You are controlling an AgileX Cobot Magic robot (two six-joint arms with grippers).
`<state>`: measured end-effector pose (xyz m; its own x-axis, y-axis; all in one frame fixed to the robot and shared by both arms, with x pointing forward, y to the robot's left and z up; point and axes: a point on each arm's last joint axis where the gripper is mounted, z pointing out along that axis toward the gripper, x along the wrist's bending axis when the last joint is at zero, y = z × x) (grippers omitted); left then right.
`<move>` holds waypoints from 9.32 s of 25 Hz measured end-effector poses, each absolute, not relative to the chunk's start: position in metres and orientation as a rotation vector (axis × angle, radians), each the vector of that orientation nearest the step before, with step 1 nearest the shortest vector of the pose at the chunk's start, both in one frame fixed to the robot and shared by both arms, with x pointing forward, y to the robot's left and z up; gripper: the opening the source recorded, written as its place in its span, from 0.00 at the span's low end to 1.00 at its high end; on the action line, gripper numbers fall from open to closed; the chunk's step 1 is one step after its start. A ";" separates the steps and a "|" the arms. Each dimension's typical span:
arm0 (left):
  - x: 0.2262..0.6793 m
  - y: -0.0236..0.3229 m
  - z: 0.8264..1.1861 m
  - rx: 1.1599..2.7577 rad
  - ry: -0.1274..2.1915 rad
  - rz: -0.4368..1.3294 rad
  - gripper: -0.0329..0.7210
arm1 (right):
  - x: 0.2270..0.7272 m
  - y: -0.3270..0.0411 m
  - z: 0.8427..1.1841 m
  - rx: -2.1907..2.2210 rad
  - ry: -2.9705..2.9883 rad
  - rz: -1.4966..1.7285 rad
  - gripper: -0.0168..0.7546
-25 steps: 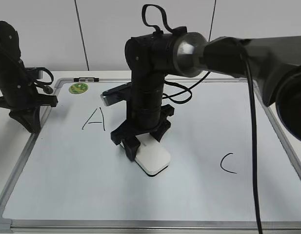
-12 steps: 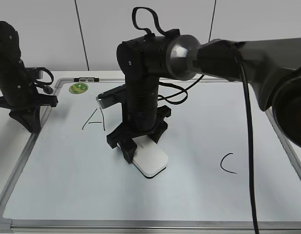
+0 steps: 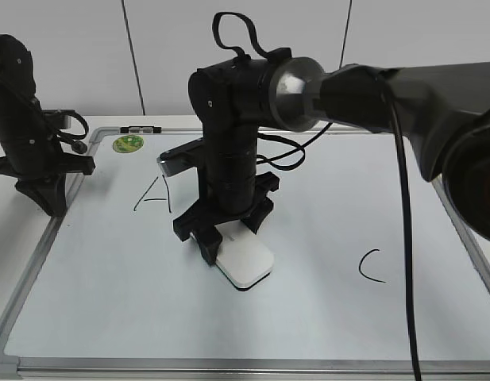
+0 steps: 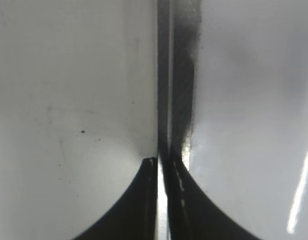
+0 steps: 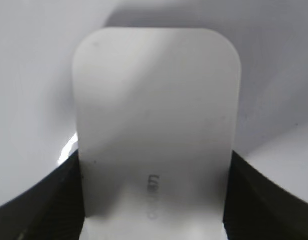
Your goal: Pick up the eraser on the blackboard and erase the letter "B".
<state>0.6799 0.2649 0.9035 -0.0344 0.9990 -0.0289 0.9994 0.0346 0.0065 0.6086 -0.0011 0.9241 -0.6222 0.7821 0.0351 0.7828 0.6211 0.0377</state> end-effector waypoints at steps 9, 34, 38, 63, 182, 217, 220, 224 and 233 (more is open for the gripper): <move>0.680 0.265 0.904 2.167 2.241 -0.022 0.07 | 0.624 -0.021 0.924 -1.459 -2.736 -0.097 0.70; 0.680 0.265 0.904 2.170 2.240 -0.016 0.07 | 0.693 -0.225 1.009 -2.150 -2.533 -0.201 0.70; 0.680 0.266 0.904 2.172 2.239 -0.014 0.07 | 0.694 -0.254 1.001 -2.217 -2.453 -0.150 0.70; 0.680 0.266 0.904 2.171 2.240 -0.014 0.07 | 0.684 -0.303 0.950 -2.210 -2.231 -0.042 0.70; 0.251 0.306 1.055 1.766 1.466 0.759 0.71 | 0.246 -0.309 1.045 -2.469 -2.625 -1.183 0.74; 0.232 0.310 1.055 1.480 1.687 0.982 0.71 | 0.226 -0.310 1.045 -2.820 -2.430 -1.288 0.74; 0.232 0.310 1.055 1.479 1.688 0.982 0.71 | 0.226 -0.310 1.045 -2.820 -2.430 -1.288 0.74; 0.232 0.310 1.055 1.479 1.688 0.982 0.71 | 0.226 -0.310 1.045 -2.820 -2.430 -1.288 0.74; 0.232 0.310 1.055 1.479 1.688 0.982 0.71 | 0.226 -0.310 1.045 -2.820 -2.430 -1.288 0.74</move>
<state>0.2321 0.3095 1.0549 -0.1250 0.9921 -0.0110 0.4805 0.0702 0.8742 0.2265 -0.3099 1.0449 0.1720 0.9841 -0.0441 0.5160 -0.0519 0.8550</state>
